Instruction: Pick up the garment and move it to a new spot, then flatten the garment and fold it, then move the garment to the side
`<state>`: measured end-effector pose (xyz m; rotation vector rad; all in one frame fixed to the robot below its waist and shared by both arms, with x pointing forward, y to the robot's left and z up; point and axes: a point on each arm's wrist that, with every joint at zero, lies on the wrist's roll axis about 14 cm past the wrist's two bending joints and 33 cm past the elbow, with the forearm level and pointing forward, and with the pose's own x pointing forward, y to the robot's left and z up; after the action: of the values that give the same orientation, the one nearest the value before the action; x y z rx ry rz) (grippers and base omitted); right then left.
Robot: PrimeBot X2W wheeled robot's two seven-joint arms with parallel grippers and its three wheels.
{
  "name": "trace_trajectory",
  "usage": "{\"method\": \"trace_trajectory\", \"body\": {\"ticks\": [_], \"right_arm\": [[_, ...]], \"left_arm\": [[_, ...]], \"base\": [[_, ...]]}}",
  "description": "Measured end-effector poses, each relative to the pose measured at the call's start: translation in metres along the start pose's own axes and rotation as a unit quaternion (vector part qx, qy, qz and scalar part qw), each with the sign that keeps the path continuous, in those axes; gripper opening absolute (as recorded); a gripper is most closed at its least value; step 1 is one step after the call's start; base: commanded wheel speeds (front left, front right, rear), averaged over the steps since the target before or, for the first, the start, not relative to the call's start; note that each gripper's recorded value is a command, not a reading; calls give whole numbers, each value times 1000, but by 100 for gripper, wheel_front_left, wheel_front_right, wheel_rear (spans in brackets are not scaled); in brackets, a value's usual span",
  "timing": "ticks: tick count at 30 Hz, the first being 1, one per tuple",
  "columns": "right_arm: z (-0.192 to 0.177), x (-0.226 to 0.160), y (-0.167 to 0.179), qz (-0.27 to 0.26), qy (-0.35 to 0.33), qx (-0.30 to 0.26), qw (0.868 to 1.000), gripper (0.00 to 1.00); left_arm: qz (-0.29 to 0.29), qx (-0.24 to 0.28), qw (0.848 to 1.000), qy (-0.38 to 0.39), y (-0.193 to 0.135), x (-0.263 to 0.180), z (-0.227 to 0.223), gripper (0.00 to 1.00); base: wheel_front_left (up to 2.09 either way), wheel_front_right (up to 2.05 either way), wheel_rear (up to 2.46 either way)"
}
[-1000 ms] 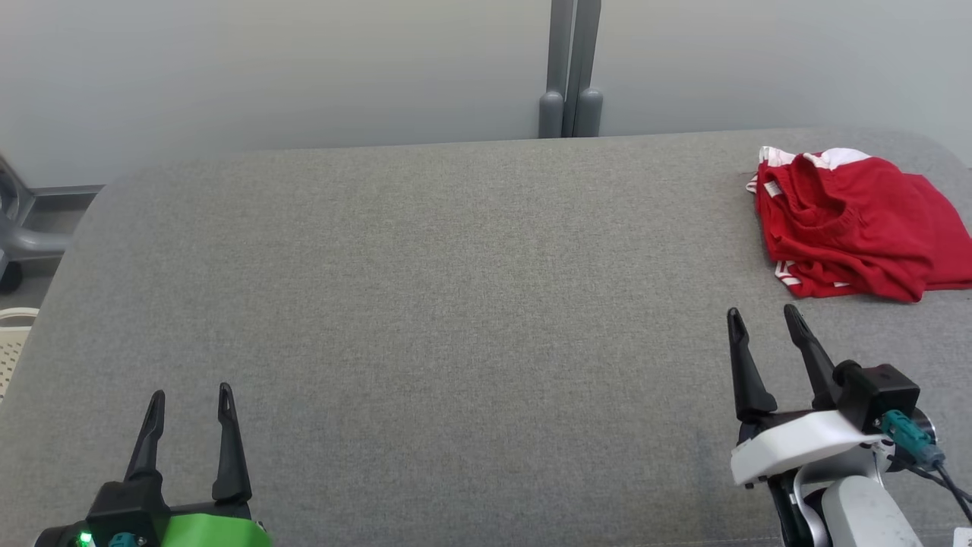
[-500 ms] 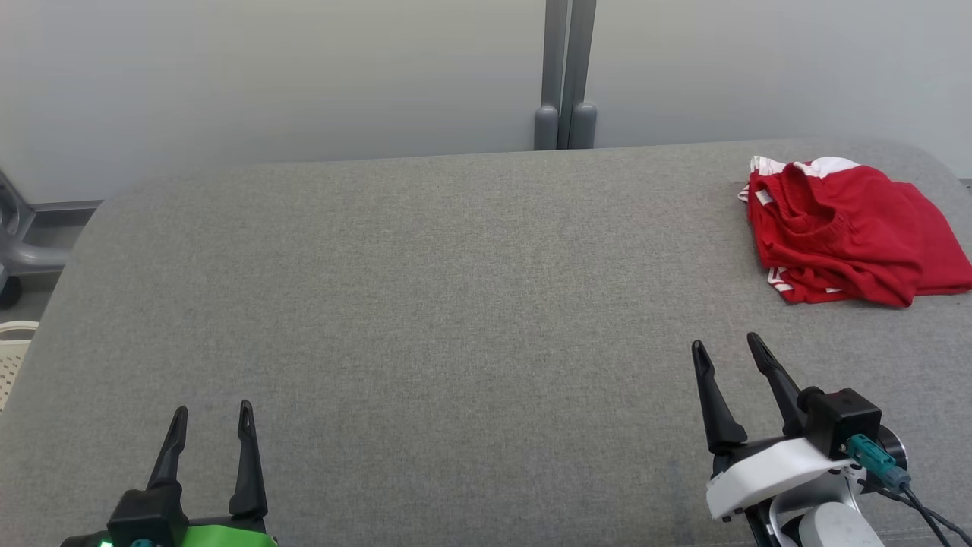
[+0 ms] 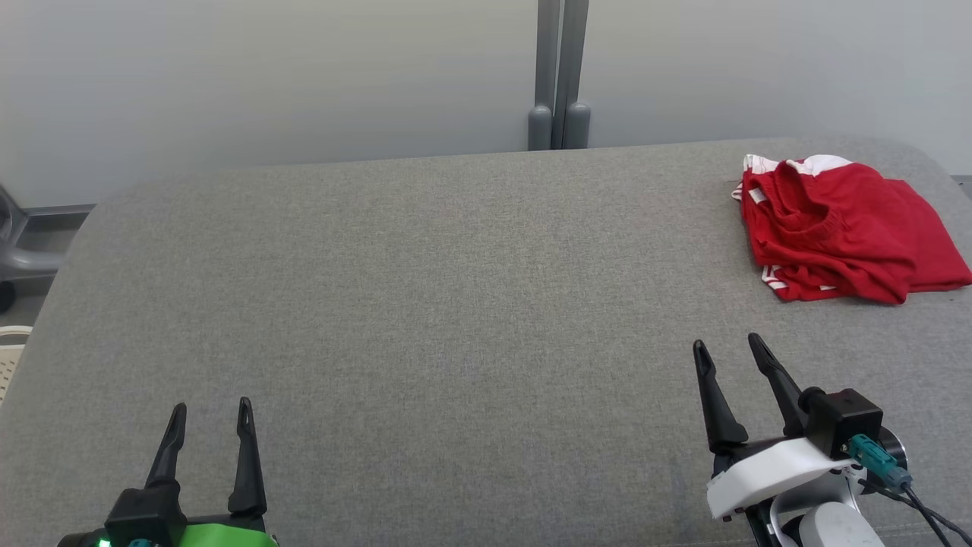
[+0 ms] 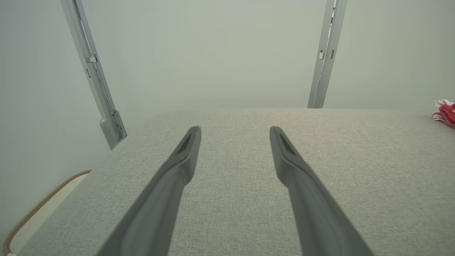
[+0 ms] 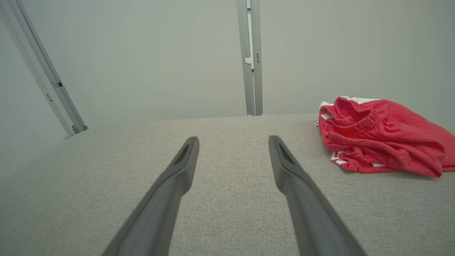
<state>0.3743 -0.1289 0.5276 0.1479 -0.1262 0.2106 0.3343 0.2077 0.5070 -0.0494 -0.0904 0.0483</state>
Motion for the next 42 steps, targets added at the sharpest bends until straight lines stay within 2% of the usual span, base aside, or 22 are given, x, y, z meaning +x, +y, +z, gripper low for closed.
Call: {"method": "trace_trajectory", "body": {"ticks": [6, 7, 13, 25, 42], "right_arm": [[-1, 1, 0, 0, 1, 2, 1000, 100], [-3, 0, 0, 0, 5, 2, 1000, 0], [-25, -11, -4, -14, 41, 27, 999, 0], [-27, -8, -22, -59, 46, 140, 987, 0], [-27, -4, -40, -98, 43, 266, 958, 0]], "left_arm": [[0, 0, 1000, -1, 0, 0, 1, 100], [0, 0, 1000, 2, 0, 0, -1, 0], [9, -20, 999, 42, 2, -7, -23, 0], [37, -146, 987, 56, 8, 3, -27, 0], [53, -284, 955, 65, 7, 17, -28, 0]], "base": [[0, 0, 0], [0, 0, 0], [0, 0, 0], [0, 0, 0], [0, 0, 0]]}}
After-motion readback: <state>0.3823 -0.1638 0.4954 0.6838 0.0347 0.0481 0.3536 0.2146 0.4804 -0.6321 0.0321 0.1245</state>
